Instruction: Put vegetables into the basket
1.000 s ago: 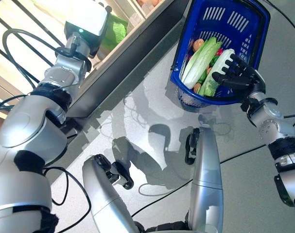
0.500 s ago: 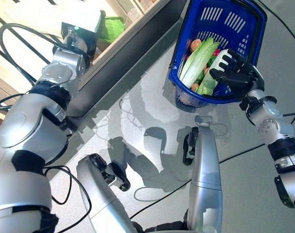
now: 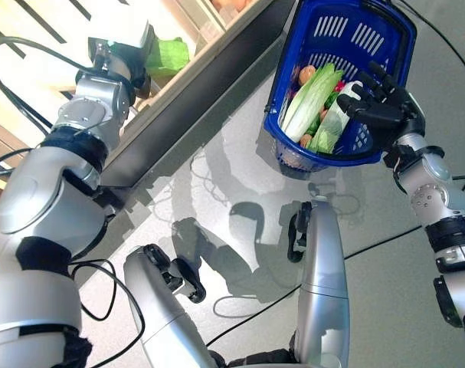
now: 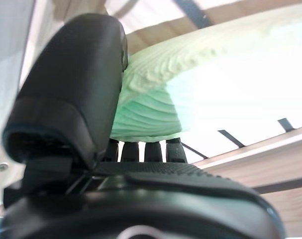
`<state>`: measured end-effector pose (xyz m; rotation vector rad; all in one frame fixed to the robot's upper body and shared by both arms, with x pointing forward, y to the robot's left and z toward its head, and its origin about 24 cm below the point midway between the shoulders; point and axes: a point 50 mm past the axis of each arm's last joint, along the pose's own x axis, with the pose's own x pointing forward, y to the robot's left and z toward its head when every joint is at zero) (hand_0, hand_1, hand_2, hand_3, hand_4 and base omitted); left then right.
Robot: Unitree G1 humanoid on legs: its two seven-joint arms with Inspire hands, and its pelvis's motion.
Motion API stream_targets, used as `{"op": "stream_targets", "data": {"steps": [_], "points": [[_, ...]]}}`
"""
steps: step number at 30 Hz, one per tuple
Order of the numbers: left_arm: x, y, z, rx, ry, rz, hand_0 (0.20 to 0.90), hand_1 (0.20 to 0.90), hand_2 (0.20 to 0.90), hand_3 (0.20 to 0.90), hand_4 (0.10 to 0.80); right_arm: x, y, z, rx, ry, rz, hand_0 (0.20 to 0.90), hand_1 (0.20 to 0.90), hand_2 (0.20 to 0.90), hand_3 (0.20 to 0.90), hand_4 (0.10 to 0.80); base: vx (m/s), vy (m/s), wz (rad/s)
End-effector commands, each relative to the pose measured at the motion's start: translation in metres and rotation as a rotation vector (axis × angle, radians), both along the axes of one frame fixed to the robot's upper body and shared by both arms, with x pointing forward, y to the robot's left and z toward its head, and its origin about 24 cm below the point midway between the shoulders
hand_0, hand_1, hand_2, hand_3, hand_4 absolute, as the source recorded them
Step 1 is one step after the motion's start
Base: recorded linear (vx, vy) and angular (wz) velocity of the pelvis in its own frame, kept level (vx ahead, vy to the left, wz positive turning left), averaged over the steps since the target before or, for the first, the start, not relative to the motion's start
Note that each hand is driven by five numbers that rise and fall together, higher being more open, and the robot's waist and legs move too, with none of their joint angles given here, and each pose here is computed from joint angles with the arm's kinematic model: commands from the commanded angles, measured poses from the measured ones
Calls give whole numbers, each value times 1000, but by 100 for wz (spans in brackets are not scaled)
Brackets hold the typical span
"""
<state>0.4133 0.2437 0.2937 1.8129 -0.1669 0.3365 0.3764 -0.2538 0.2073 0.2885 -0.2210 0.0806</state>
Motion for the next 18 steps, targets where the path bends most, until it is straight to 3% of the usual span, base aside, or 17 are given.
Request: {"op": "stream_targets", "data": {"steps": [1, 12, 18], "points": [[-16, 47, 1, -106, -113, 101, 300, 300, 300, 300, 400, -2, 11, 8, 127, -158, 33, 900, 900, 900, 900, 800, 0, 0, 0], [-27, 55, -23, -340, -271, -75, 300, 300, 300, 300, 400, -2, 29, -18, 41, -95, 70, 900, 900, 900, 900, 800, 36, -14, 6], [-37, 64, -28, -619, -381, -149, 300, 300, 300, 300, 400, -4, 38, -24, -16, -76, 93, 900, 900, 900, 900, 800, 33, 8, 2]]}}
